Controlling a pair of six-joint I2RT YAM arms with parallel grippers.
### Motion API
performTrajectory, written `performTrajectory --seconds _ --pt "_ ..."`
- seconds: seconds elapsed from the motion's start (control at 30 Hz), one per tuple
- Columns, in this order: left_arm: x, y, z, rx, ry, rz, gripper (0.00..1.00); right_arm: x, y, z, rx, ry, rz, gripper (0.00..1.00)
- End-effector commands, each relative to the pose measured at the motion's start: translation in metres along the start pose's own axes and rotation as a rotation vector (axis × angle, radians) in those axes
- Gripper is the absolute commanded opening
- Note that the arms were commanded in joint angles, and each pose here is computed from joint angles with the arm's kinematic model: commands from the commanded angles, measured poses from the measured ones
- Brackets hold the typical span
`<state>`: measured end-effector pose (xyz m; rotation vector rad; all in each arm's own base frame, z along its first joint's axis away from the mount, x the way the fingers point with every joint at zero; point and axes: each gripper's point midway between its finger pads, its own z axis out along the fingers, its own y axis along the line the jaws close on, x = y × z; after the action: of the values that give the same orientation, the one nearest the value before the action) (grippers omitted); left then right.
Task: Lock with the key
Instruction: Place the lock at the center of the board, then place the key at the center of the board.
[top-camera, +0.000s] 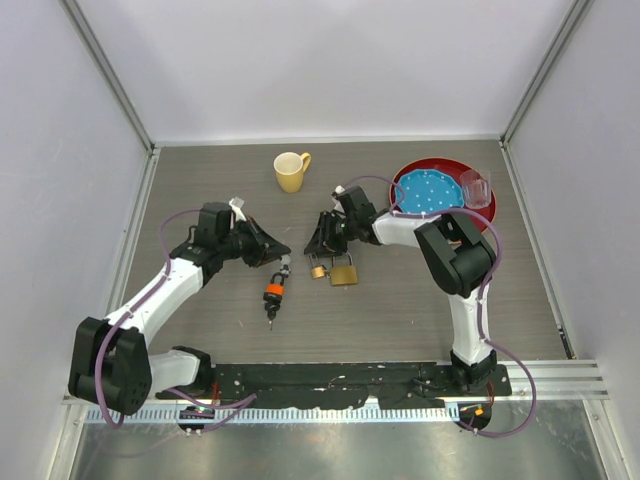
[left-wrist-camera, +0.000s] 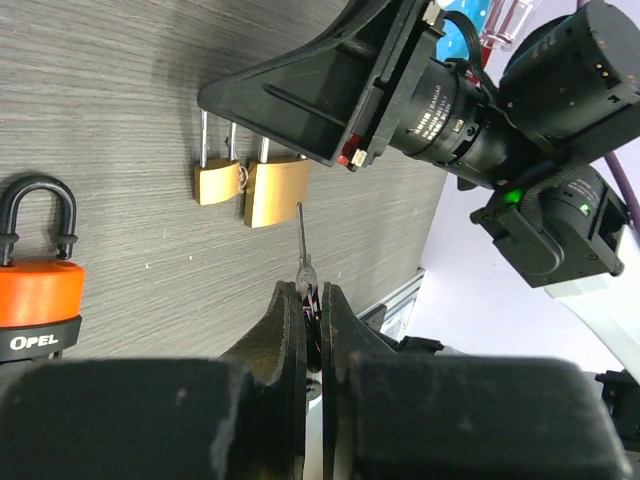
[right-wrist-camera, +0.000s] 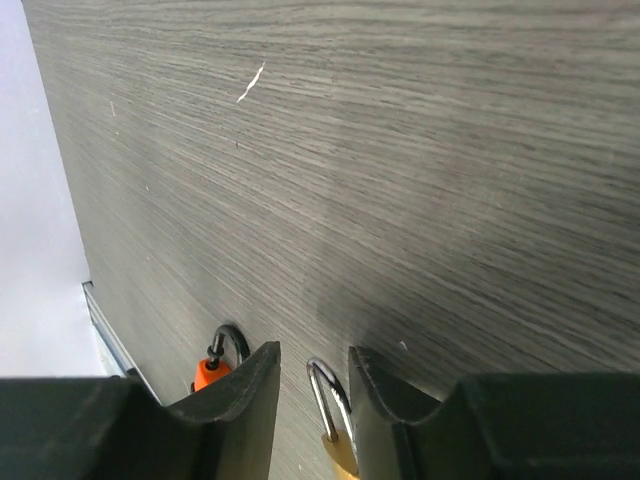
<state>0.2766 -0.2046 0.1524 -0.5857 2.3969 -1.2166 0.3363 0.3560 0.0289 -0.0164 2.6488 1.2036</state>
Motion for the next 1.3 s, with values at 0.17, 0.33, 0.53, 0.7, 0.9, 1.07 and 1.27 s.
performTrajectory --seconds 0.17,0.33,0.53,0.7,0.9,1.07,1.27 --pt "0.006 0.005 0.003 -0.016 0.048 0.031 0.00 -0.014 0.011 -0.017 0.053 -0.060 -0.063 0.46" --pt "0.004 0.016 0.018 -0.058 0.078 0.018 0.00 -0.025 0.022 -0.031 0.080 -0.085 -0.116 0.51" --pt "0.001 0.027 0.046 -0.102 0.141 0.032 0.00 -0.045 0.054 -0.062 0.052 -0.152 -0.164 0.62" --pt "-0.004 0.036 0.076 -0.147 0.184 0.035 0.00 -0.064 0.093 -0.104 0.038 -0.198 -0.225 0.71" --pt "-0.009 0.050 0.100 -0.183 0.206 0.067 0.00 -0.071 0.117 -0.157 -0.015 -0.259 -0.198 0.74" --pt "-0.007 0.058 0.110 -0.200 0.226 0.099 0.04 -0.060 0.116 -0.183 -0.020 -0.267 -0.186 0.76" --pt "-0.012 0.055 0.111 -0.204 0.206 0.129 0.46 -0.051 0.109 -0.196 -0.019 -0.268 -0.168 0.77"
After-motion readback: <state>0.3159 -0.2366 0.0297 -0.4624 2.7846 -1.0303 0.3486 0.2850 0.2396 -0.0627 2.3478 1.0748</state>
